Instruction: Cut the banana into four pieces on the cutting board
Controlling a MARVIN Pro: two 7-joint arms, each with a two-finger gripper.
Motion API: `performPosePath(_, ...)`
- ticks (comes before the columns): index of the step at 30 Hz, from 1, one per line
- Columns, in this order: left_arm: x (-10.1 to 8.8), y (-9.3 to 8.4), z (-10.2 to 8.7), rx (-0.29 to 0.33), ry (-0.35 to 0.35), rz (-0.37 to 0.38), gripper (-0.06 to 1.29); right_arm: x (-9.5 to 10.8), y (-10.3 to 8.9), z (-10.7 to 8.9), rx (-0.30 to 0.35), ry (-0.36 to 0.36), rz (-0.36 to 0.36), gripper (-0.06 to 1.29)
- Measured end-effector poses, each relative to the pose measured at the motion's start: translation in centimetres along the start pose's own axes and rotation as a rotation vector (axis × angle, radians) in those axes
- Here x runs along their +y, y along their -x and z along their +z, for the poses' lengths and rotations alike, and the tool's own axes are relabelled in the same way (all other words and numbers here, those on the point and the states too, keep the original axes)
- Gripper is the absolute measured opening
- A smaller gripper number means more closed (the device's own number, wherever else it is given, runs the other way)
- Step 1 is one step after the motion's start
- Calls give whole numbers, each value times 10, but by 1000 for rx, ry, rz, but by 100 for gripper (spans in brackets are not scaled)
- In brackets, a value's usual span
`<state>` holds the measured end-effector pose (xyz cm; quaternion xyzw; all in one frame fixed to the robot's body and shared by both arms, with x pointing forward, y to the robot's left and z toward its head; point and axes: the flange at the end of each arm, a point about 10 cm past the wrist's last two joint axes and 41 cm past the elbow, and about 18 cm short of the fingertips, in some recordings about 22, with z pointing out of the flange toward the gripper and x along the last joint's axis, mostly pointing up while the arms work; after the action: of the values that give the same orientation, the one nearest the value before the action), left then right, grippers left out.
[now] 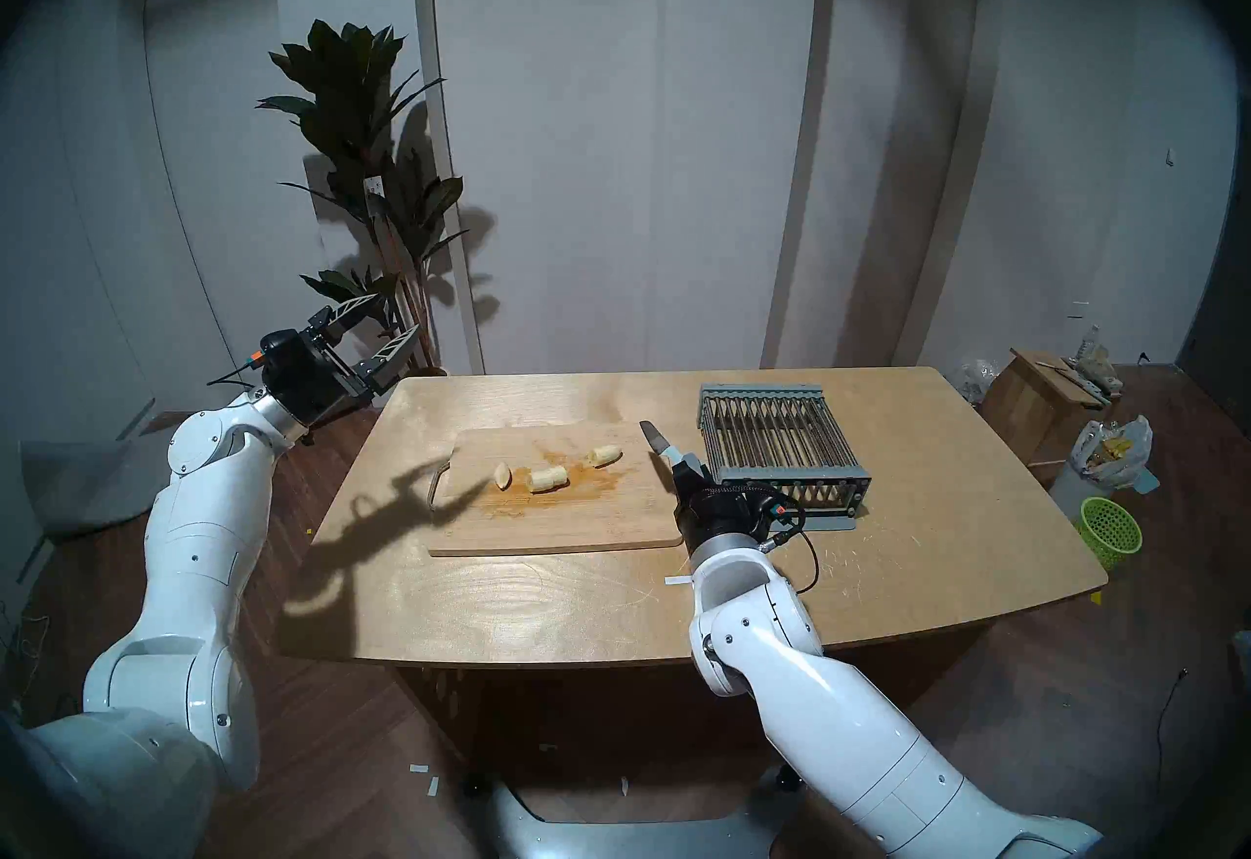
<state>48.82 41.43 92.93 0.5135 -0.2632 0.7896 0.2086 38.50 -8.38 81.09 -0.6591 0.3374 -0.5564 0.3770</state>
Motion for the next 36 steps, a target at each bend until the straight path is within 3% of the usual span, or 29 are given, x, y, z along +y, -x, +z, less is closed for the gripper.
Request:
performPosePath(12,9,-14,-3,-33,-66,-31,126,4,1,6,-95,16,108,6)
performPosePath(19,15,-19,-4,-72,-112,-54,126,2,-2,8,-117,2,141,6)
performPosePath(28,25,-24,-4,-134,-176,-71,126,-5,-11,0,-89,-41,96,6)
performPosePath(36,35,-32,-4,-188,-237,-84,126,-22,-4,-21,-48,-71,23,6)
